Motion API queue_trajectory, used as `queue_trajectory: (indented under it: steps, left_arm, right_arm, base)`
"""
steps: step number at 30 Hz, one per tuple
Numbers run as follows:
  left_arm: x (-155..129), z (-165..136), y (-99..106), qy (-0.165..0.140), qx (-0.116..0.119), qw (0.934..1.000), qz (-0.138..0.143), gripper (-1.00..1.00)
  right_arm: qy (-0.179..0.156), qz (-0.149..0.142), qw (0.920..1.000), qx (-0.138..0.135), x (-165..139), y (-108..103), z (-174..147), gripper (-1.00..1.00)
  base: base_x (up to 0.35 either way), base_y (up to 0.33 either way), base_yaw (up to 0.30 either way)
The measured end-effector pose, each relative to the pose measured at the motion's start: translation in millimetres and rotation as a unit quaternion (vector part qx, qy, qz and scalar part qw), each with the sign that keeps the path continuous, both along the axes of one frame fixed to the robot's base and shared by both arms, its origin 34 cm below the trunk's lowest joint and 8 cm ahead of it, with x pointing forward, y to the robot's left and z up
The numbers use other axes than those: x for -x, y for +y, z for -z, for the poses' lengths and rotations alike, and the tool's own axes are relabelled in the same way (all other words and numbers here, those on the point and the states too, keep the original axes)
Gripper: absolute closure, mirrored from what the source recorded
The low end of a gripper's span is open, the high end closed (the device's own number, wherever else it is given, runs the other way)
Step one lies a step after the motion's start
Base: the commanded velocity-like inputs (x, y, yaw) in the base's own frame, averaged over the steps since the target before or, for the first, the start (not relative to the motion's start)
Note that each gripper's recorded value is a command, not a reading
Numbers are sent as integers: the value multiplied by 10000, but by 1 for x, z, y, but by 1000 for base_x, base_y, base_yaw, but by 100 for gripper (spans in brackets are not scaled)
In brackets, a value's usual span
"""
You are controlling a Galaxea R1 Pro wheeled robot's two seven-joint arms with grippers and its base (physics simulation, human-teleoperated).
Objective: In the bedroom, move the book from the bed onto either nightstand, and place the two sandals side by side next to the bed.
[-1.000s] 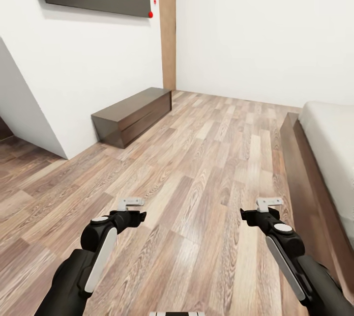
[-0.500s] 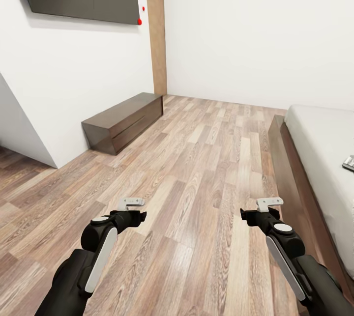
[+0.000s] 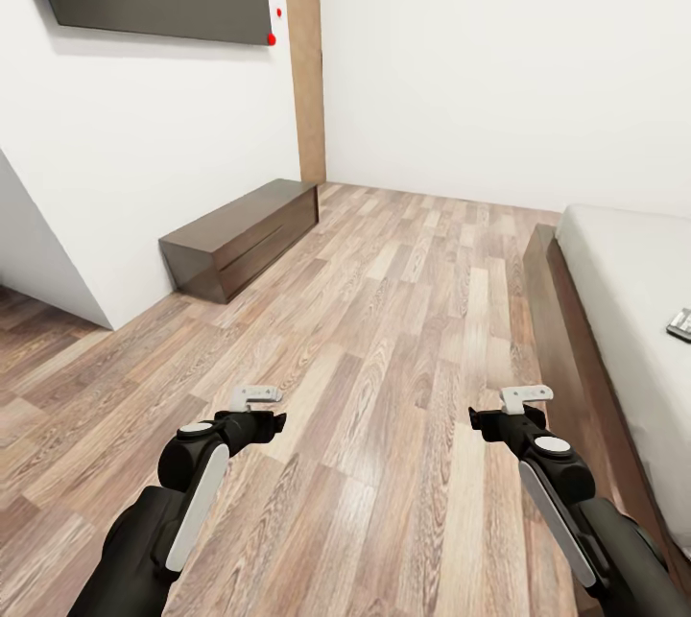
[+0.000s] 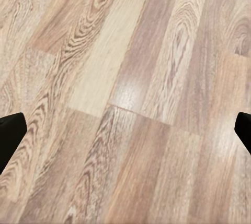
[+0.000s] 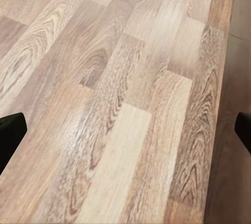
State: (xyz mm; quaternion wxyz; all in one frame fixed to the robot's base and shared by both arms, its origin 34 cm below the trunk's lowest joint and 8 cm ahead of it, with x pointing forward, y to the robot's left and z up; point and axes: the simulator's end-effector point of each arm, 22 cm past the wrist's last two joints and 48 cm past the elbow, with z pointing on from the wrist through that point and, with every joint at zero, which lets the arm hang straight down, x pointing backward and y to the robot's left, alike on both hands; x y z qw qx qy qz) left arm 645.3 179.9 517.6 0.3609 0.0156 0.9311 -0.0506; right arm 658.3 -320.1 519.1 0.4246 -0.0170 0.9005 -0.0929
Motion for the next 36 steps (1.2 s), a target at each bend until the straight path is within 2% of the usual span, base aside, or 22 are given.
queue_trajectory:
  steps: [36]
  left_arm:
    - [-14,-50,0,257,-1,9997,-2,-100]
  right_arm:
    - [345,5,9994,15,-11,-1,-46,-100]
  base:
    - [0,0,0]
